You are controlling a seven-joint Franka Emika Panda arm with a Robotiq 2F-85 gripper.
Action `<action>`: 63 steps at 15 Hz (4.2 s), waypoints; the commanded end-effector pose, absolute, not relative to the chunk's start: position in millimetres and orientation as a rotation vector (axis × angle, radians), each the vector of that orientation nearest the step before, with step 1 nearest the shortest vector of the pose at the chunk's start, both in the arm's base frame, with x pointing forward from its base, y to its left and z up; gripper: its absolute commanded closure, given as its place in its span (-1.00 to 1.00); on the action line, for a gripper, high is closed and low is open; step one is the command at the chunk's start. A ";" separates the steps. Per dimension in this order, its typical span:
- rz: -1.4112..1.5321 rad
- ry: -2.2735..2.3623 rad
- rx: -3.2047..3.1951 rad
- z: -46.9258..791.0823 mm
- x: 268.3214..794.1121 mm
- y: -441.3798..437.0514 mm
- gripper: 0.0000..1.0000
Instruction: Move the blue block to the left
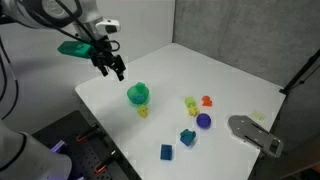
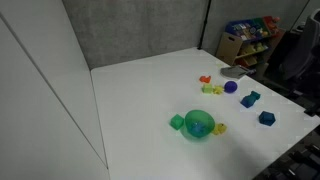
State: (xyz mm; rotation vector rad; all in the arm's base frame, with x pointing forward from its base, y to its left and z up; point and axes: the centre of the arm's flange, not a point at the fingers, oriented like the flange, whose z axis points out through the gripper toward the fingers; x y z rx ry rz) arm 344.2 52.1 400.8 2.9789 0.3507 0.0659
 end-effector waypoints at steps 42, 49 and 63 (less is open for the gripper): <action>-0.105 -1.249 2.758 104.5 447.3 -215.9 -1.00; -0.087 -1.254 2.744 97.1 439.1 -217.0 -1.00; 0.039 -1.087 2.798 72.2 452.0 -181.1 -1.00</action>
